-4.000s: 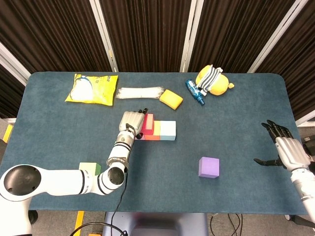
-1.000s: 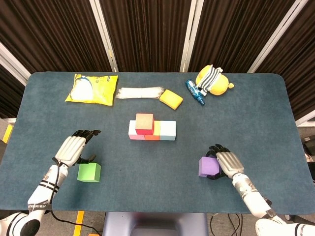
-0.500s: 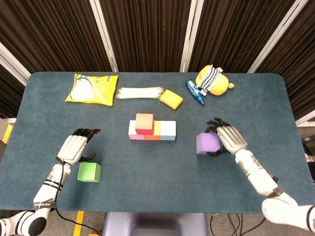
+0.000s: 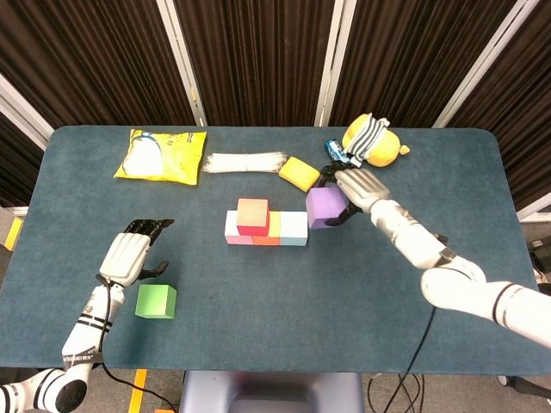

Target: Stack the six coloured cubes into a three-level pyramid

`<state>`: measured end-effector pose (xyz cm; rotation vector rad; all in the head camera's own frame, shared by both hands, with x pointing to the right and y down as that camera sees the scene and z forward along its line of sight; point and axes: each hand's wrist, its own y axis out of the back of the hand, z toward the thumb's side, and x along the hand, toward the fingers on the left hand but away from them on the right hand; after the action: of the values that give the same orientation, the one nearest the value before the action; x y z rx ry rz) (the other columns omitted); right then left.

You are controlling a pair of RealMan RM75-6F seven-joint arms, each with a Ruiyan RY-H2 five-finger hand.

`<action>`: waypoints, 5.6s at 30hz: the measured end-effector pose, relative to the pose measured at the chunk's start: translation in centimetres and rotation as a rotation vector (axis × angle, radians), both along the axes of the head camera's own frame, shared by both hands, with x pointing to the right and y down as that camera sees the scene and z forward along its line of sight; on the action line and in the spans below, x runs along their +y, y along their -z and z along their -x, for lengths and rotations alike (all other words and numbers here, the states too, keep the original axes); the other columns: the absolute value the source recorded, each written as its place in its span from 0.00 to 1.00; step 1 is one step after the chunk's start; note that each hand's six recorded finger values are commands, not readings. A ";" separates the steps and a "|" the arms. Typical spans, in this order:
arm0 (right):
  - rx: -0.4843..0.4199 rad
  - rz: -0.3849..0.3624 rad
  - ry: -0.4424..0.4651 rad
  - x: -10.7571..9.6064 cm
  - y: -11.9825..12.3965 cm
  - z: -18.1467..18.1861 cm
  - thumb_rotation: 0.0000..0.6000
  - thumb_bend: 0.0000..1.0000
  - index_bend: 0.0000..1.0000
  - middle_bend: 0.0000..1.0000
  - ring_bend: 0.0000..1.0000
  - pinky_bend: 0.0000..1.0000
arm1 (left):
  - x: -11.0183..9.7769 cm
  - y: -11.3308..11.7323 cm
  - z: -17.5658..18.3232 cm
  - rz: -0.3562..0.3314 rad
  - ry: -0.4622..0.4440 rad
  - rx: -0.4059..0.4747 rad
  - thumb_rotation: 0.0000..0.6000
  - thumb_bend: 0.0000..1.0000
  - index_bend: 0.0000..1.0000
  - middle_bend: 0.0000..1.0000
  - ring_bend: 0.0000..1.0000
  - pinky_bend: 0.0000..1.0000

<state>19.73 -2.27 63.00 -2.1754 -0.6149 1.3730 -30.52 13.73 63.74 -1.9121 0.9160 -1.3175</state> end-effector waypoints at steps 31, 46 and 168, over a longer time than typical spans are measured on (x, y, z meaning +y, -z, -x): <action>0.019 0.064 0.002 0.8 -4.7 7.6 1.00 0.23 0.45 0.23 0.11 0.19 | 0.9 -0.4 0.9 0.046 0.027 0.077 1.00 0.31 0.17 0.22 0.18 0.16; 0.055 0.054 -0.021 1.5 -5.3 9.1 1.00 0.23 0.44 0.23 0.11 0.19 | 1.2 -0.7 1.1 0.061 0.035 0.097 1.00 0.30 0.16 0.22 0.18 0.16; 0.295 0.016 0.105 1.6 -5.0 10.2 1.00 0.27 0.46 0.22 0.08 0.13 | 1.8 -1.5 1.6 0.123 0.048 0.145 1.00 0.30 0.14 0.18 0.15 0.16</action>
<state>9.53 -0.69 68.02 -1.9344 -0.3740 1.6040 -32.10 15.54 65.23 -2.1150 0.9780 -1.3030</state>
